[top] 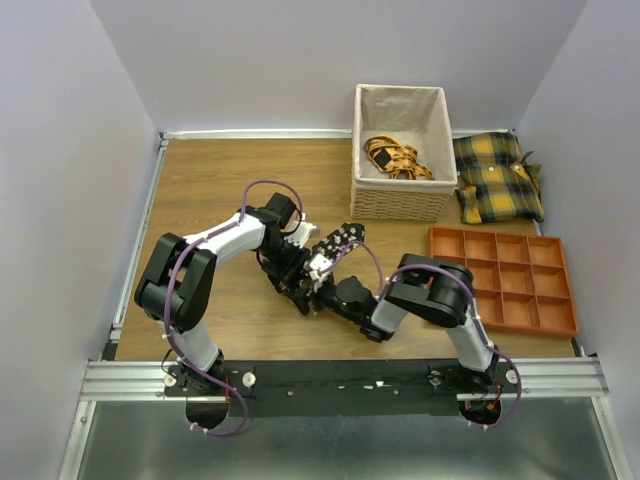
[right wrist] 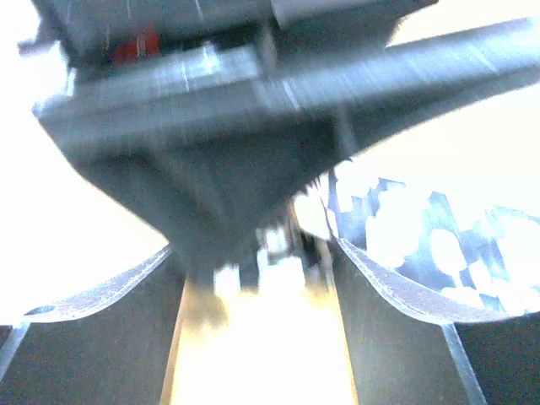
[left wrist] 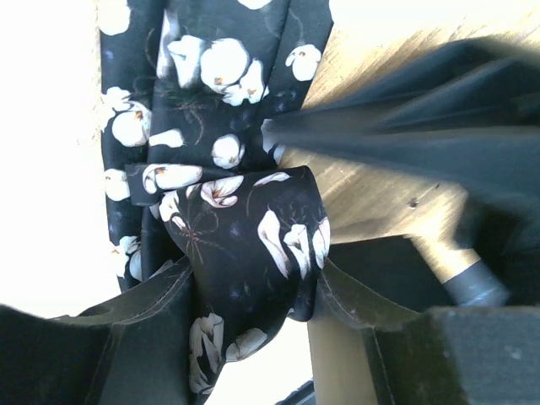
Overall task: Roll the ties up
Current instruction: Roll the tie at the center of the board.
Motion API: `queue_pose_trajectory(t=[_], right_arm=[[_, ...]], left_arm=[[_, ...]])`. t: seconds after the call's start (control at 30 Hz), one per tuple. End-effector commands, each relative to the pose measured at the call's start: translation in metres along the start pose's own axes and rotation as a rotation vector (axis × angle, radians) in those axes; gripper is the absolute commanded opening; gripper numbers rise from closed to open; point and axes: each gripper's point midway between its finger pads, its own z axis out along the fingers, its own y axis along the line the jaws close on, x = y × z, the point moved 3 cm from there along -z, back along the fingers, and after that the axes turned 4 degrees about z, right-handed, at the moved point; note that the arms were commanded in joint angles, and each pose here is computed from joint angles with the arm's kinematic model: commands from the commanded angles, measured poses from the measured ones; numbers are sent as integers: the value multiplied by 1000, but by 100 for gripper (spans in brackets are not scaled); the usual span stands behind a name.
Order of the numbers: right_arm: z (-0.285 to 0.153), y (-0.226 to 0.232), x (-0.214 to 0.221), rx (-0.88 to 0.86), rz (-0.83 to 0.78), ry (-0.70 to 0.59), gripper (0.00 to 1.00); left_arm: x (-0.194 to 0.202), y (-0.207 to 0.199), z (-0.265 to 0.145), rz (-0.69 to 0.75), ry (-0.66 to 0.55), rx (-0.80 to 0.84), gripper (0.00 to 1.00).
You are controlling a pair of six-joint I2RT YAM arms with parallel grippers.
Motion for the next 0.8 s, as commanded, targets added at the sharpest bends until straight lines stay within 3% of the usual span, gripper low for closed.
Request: queue_pose_trajectory(t=[0.0, 0.17, 0.27, 0.3, 0.37, 0.5, 0.6, 0.67, 0.7, 0.77], right_arm=[[-38, 1, -39, -25, 32, -41, 77], [-86, 18, -54, -118, 183, 55, 77], [-100, -7, -89, 47, 378, 97, 77], [-115, -20, -67, 142, 409, 265, 77], [-121, -47, -105, 228, 501, 237, 76], [-149, -90, -120, 348, 638, 246, 76], [-160, -114, -102, 447, 658, 396, 74], [-148, -124, -116, 446, 632, 449, 74], [-148, -131, -92, 469, 667, 578, 73], [-132, -146, -100, 486, 622, 617, 69]], left_arm=[[-11, 5, -9, 118, -58, -39, 51], [-14, 2, -13, 222, -125, -6, 51], [-15, 1, -11, 242, -133, 23, 51], [-15, 1, -10, 245, -131, 30, 51], [-13, -1, -7, 252, -127, 53, 51], [-9, 0, 1, 270, -132, 74, 51], [-12, 3, 5, 283, -148, 76, 51], [-14, 7, 8, 288, -148, 66, 51], [-14, 8, 8, 295, -148, 66, 51], [-16, 13, 9, 307, -157, 41, 51]])
